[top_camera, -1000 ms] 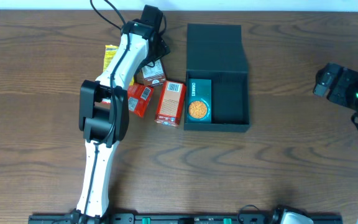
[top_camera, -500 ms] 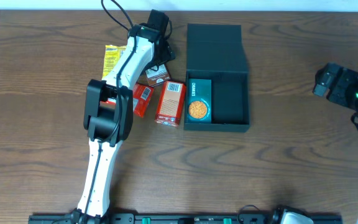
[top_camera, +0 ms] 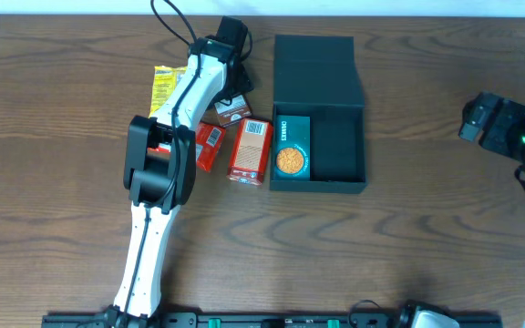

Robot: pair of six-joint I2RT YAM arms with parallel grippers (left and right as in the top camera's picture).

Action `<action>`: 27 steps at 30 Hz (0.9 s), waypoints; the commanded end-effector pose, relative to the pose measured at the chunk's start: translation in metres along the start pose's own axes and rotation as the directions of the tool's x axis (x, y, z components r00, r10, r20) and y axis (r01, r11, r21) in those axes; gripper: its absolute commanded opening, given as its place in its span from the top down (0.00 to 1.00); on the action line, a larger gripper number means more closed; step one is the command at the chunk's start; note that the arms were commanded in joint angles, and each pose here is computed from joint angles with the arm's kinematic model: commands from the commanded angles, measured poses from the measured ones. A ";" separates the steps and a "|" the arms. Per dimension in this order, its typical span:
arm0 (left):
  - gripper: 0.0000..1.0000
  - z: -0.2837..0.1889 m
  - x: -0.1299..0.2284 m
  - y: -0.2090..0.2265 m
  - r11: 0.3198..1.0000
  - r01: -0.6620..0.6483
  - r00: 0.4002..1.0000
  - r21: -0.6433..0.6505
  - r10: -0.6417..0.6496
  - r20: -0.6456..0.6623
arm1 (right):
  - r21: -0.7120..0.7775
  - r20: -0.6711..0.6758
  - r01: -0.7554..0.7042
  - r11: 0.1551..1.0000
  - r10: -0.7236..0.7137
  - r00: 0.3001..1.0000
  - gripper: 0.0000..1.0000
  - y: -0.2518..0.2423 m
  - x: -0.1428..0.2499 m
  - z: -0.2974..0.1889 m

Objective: Pack container
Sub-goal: 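Place the brown box into the black box beside the teal box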

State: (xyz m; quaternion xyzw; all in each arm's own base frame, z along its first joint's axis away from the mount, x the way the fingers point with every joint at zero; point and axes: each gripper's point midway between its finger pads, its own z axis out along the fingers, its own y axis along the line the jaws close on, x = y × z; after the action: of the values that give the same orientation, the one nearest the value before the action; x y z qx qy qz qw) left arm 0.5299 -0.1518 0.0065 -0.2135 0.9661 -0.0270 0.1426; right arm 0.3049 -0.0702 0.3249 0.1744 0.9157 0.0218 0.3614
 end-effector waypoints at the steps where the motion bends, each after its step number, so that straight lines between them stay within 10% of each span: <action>1: 0.20 0.002 0.001 0.005 0.999 -0.024 1.000 -0.027 0.024 -0.010 | 0.000 0.013 -0.008 1.000 0.008 1.000 0.01 -0.002 -0.003 -0.003; 14: 0.23 -0.091 -0.014 -0.014 0.997 -0.072 0.997 -0.002 0.072 0.011 | 0.110 0.060 -0.030 0.993 0.023 0.998 0.01 -0.038 -0.014 -0.007; 27: 0.25 -0.121 0.107 -0.095 0.941 -0.338 0.938 0.033 0.340 -0.066 | 0.223 0.081 -0.167 0.960 0.153 0.985 0.01 -0.094 -0.010 -0.019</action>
State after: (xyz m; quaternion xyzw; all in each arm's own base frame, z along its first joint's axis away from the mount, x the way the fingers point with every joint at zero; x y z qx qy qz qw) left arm 0.4456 -0.2731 0.0972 -0.0605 0.9926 -0.0181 0.1041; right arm 0.2727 -0.1581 0.3265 0.2911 0.8840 -0.0543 0.3618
